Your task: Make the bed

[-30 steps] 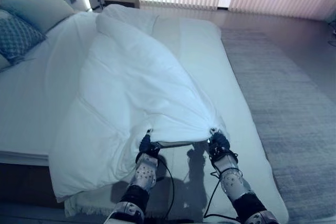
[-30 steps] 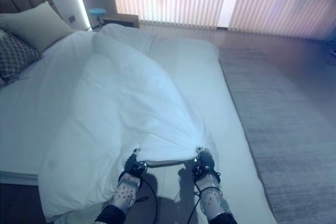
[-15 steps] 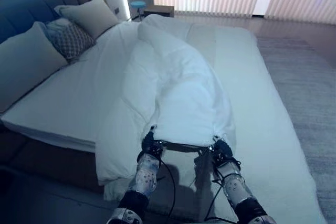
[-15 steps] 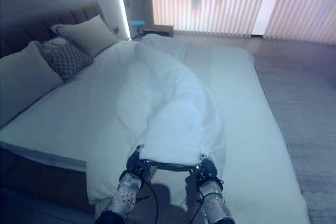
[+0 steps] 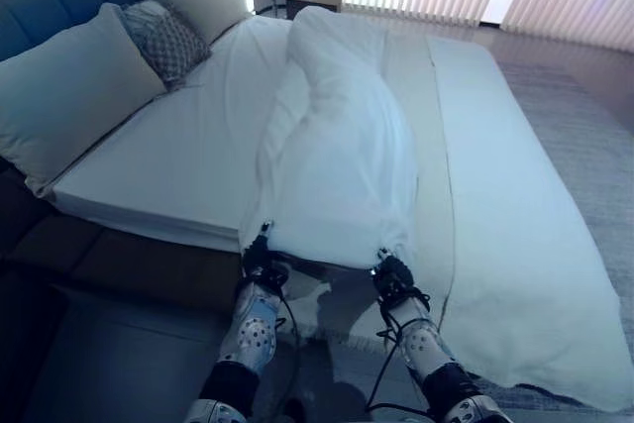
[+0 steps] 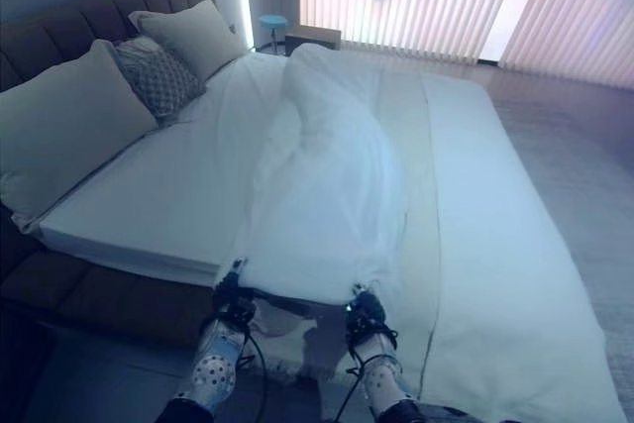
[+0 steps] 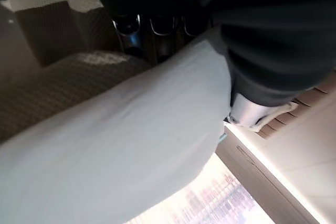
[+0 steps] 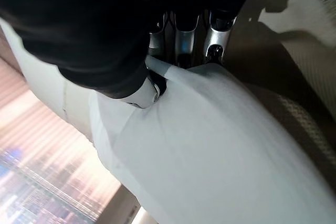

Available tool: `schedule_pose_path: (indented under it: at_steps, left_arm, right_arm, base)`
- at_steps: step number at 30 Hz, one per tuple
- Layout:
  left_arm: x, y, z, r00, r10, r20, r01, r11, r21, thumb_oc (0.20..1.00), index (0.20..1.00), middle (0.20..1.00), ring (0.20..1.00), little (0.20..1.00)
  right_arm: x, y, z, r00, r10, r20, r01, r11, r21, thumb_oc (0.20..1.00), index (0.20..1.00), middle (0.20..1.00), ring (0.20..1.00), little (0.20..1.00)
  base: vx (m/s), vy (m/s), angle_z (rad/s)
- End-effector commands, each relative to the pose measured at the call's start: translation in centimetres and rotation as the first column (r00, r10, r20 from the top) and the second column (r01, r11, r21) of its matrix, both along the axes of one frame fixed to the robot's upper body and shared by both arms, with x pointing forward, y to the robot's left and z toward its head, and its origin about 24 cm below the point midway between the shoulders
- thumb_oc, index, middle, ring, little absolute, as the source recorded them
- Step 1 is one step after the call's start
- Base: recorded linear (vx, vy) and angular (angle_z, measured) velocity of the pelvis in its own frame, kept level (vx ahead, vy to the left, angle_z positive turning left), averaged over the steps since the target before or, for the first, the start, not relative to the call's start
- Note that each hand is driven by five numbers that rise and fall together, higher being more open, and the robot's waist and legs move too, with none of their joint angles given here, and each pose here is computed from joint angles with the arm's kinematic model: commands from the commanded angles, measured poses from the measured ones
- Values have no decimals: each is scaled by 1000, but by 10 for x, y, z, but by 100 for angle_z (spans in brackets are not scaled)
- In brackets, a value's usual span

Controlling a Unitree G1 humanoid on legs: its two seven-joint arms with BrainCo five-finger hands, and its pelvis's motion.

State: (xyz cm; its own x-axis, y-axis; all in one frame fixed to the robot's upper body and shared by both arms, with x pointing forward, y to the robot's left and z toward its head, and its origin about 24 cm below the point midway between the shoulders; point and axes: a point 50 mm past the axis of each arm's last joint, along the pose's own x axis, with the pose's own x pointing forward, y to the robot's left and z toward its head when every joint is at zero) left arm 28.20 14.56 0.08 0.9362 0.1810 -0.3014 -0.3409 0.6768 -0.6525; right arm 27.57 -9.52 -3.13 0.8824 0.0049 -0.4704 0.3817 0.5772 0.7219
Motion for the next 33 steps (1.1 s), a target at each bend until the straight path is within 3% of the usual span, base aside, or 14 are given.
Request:
schedule_pose_path:
  at_steps: [1,9,17,25,33]
  left_arm:
    - [7,58,46,957,158,243,-188,976,105,200,200,200,200,200]
    - [9,58,52,952,144,269,-189,971,146,200,200,200,200,200]
    - [15,59,56,955,118,271,-172,968,184,200,200,200,200,200]
    - [8,74,53,957,138,255,-206,943,263,200,200,200,200,200]
    - [-11,70,12,973,217,81,-229,955,187,200,200,200,200,200]
  right_arm:
    - [-15,-79,-14,973,-231,-20,224,958,-179,200,200,200,200,200]
    - [-12,-99,-5,967,-254,17,251,940,-233,200,200,200,200,200]
    - [-7,-116,7,961,-273,54,277,924,-265,200,200,200,200,200]
    - [-5,-102,2,966,-256,42,259,937,-236,200,200,200,200,200]
    - [-25,-97,-14,962,-271,0,264,936,-233,200,200,200,200,200]
  base:
    - [-252,288,31]
    - [-157,332,5]
    - [91,605,17]
    - [-15,582,-4]
    - [19,245,-3]
